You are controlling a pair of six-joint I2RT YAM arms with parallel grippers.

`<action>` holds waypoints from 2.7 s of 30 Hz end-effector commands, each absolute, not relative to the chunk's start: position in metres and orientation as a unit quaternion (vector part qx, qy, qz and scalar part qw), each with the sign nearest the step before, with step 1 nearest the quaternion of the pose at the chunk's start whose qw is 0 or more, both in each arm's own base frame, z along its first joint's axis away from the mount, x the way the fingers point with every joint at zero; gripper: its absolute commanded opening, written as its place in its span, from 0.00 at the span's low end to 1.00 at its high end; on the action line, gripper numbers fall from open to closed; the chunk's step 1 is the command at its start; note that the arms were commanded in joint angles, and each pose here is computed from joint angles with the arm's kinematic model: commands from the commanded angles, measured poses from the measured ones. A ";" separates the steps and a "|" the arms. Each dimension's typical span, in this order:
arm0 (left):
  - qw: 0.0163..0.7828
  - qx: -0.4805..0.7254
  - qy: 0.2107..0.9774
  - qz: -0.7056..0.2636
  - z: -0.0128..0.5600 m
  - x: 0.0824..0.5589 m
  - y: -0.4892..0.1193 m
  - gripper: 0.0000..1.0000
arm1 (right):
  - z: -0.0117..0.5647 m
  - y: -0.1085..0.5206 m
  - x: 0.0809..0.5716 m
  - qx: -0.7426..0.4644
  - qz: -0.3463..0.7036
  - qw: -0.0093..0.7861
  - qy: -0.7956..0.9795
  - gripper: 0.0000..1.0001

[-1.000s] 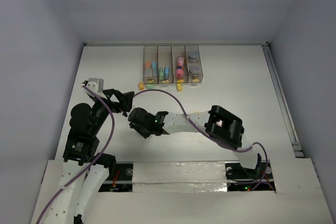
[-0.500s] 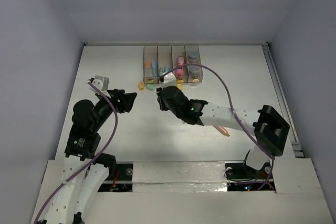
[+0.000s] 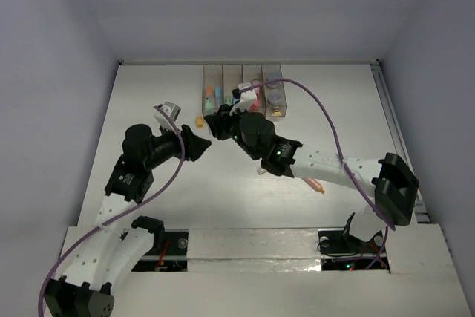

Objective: Sort the stationery into containers
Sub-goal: Pick up the pen from the center of the board, then move the pen cap to the center of the board.

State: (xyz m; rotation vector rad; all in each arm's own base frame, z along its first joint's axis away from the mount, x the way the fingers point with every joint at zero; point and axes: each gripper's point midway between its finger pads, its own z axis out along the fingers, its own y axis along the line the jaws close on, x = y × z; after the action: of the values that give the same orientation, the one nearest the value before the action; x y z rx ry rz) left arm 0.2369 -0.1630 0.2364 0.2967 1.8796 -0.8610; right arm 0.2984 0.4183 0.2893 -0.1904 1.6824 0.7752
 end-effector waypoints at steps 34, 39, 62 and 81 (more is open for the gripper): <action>0.584 0.110 0.732 -0.334 0.277 0.242 -0.150 0.32 | 0.332 0.467 0.249 -0.070 0.539 0.521 0.658 0.00; 0.586 0.108 0.732 -0.330 0.277 0.242 -0.149 0.27 | 0.333 0.472 0.239 -0.085 0.560 0.501 0.654 0.00; 0.602 0.101 0.730 -0.308 0.285 0.241 -0.140 0.00 | 0.307 0.375 0.261 -0.180 0.481 0.516 0.686 0.41; 0.617 0.125 0.704 -0.328 0.300 0.224 -0.144 0.00 | 0.122 0.437 0.382 -0.346 0.239 0.448 0.789 0.72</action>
State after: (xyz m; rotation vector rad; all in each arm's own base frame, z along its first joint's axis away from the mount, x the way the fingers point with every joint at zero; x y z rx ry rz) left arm 0.2269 -0.1410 0.2755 0.2503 1.7079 -0.7407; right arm 0.3602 0.4338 0.1184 -0.8236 2.0018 0.6940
